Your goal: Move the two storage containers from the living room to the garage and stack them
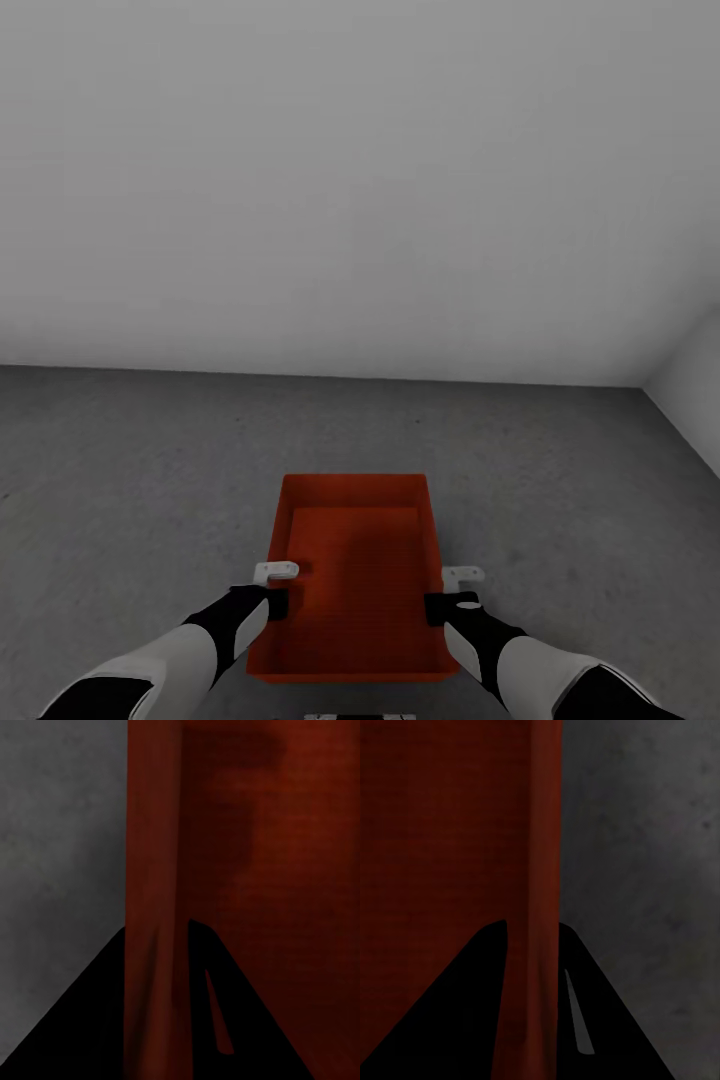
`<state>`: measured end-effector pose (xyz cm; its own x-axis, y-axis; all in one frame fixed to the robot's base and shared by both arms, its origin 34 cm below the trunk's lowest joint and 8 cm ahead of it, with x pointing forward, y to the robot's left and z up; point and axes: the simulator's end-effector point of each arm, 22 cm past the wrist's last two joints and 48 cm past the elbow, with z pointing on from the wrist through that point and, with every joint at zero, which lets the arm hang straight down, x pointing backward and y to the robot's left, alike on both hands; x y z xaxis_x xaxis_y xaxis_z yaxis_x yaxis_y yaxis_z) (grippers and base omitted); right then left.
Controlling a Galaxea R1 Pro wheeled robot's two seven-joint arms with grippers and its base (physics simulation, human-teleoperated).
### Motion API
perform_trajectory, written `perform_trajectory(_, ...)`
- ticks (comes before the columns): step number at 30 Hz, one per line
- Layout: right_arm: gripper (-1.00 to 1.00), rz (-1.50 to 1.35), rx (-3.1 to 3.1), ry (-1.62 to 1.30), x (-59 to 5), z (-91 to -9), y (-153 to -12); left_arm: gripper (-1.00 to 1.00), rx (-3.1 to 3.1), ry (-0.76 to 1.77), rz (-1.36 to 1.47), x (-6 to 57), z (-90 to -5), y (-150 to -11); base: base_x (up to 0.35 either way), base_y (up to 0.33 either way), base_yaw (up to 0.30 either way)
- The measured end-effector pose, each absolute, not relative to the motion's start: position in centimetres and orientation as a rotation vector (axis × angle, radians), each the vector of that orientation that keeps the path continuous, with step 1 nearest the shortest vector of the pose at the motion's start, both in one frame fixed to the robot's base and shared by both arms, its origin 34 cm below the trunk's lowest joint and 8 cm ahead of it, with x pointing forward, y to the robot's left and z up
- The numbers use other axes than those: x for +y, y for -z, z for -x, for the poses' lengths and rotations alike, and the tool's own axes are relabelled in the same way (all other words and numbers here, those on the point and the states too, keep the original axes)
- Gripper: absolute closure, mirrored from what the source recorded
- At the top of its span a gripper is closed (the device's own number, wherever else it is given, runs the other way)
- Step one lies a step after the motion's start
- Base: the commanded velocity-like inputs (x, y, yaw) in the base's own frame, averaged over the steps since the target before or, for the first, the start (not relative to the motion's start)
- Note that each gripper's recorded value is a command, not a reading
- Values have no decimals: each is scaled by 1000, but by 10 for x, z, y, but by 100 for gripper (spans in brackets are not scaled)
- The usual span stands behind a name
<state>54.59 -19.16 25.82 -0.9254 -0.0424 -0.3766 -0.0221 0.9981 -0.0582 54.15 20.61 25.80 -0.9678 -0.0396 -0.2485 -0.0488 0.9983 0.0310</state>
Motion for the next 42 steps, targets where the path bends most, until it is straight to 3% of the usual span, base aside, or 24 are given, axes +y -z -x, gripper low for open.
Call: perform_trajectory(42, 100, 48, 2776, 75, -192, -529, -210, 100, 2914, -56, 64, 206, -524, -210, 0, 0, 0)
